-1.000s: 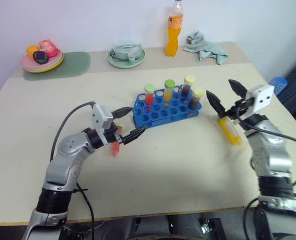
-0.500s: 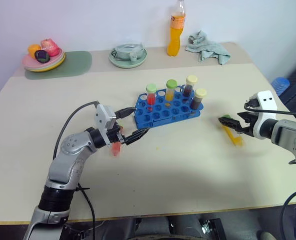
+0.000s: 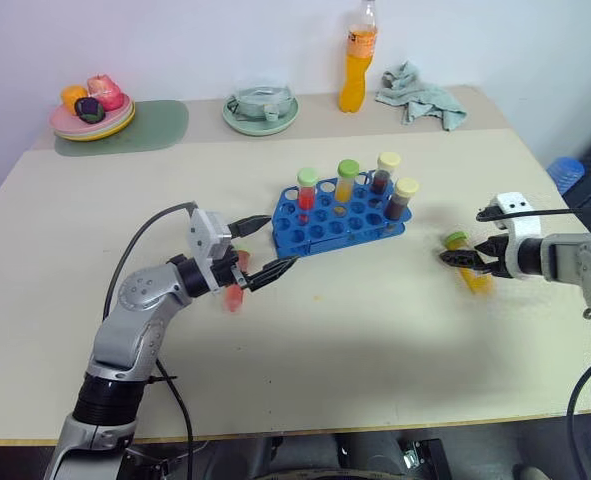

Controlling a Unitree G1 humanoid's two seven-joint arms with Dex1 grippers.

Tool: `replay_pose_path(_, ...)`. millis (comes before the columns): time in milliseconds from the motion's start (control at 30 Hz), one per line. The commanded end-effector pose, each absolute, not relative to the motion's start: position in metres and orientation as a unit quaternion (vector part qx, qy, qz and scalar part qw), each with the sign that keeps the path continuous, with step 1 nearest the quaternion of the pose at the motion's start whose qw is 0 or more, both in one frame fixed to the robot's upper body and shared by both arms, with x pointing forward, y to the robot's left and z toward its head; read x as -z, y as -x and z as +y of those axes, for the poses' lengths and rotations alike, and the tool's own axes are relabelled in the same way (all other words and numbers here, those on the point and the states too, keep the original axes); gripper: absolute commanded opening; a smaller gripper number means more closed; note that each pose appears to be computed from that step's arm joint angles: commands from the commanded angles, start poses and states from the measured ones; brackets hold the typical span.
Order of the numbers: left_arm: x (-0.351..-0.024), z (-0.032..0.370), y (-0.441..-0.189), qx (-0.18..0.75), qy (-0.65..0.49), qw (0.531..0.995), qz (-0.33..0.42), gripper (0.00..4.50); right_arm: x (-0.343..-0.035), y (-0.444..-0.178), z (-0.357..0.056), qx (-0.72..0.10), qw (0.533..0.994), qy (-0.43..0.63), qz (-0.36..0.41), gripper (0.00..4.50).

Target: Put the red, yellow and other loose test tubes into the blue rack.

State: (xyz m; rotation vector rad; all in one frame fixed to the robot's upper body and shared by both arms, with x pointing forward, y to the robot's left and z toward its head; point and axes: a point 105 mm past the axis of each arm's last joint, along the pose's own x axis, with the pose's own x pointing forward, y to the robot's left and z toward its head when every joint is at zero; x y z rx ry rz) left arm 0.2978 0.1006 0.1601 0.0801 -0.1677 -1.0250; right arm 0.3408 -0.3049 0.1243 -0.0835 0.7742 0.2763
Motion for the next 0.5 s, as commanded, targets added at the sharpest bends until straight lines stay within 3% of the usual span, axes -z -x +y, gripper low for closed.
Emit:
replay_pose_path(33, -0.171, 0.101, -0.292, 0.488, -0.04, 0.866, -0.101, 4.5, -0.134, -0.341, -0.312, -0.142, 0.912, 0.049, 0.381, 4.46)
replay_pose_path(367, -0.161, 0.105, -0.289, 0.487, -0.037, 0.868, -0.094, 4.5, -0.131, -0.347, -0.312, -0.178, 0.883, 0.067, 0.43, 4.46)
replay_pose_path(500, -0.156, 0.104, -0.288, 0.487, -0.034, 0.868, -0.091, 4.5, -0.12, -0.349, -0.292, -0.213, 0.862, 0.072, 0.455, 3.21)
